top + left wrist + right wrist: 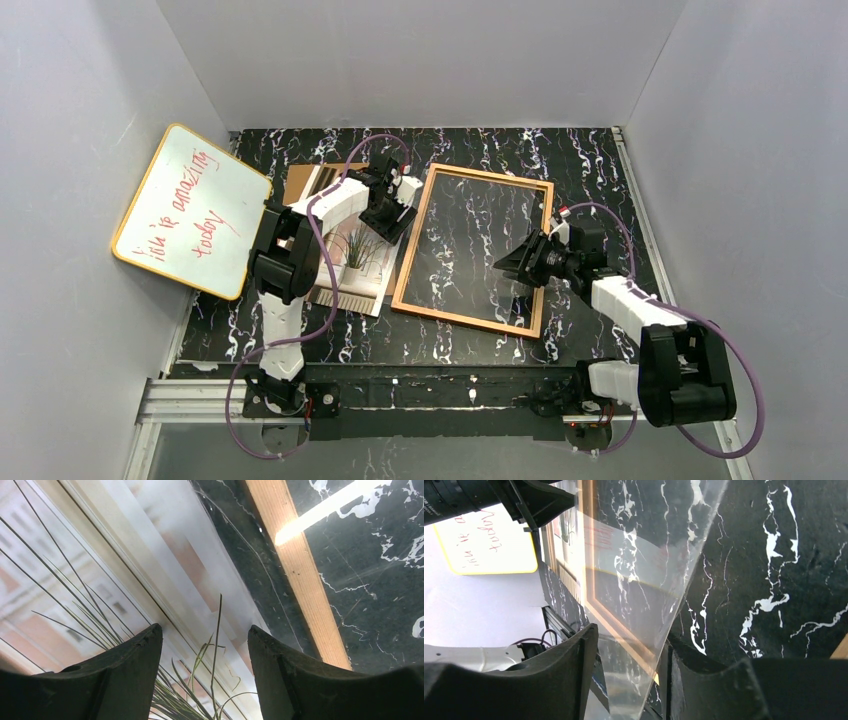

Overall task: Put the photo into the frame
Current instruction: Place the photo frame item in the photo frame.

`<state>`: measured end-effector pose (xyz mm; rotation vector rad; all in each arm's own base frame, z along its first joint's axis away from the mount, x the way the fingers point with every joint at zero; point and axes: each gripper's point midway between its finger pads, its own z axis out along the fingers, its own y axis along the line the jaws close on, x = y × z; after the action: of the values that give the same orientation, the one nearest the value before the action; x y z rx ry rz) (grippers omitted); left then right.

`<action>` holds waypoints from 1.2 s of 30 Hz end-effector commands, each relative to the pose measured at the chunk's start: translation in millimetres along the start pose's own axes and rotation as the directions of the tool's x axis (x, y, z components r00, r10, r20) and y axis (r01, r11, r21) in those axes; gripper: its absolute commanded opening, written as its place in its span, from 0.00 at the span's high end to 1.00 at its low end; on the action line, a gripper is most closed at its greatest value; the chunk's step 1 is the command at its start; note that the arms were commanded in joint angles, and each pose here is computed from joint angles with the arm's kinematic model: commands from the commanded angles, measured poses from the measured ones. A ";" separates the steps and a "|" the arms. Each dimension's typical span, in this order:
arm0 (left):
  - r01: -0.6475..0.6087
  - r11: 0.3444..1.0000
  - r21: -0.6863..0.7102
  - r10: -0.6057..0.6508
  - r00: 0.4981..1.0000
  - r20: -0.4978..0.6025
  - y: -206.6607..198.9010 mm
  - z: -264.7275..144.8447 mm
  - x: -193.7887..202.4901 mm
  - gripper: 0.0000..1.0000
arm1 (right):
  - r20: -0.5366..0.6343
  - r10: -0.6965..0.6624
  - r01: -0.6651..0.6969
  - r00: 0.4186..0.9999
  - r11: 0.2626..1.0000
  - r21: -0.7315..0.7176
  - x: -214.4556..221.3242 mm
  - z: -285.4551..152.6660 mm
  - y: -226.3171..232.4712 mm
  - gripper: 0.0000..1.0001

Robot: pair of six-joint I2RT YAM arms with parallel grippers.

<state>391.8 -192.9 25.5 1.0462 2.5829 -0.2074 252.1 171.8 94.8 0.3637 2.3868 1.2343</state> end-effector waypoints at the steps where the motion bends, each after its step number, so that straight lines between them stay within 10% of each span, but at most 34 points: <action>1: 0.002 0.998 0.070 0.003 0.998 -0.065 -25.6 -3.5 19.1 0.39 | 0.014 -0.031 0.032 0.999 0.997 -0.070 -2.4 4.8 7.0 0.47; 5: 0.002 0.997 0.072 0.003 0.998 -0.063 -26.9 -4.1 19.0 0.39 | 0.018 -0.027 0.029 0.999 0.997 -0.066 -4.9 11.0 1.4 0.51; 11: -0.003 0.998 0.064 0.006 0.998 -0.055 -25.8 -6.3 15.9 0.39 | 0.012 -0.085 0.086 0.996 0.995 -0.051 -13.9 18.2 -1.9 0.99; 36: -0.001 1.000 0.004 0.001 1.000 -0.016 -10.4 -12.4 -2.5 0.39 | 0.024 -0.105 0.101 0.994 0.987 0.122 -30.3 -2.8 -23.4 0.99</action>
<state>389.9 -194.9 27.0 1.0471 2.5869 -0.1920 270.0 148.1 76.1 0.3218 2.4291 1.0411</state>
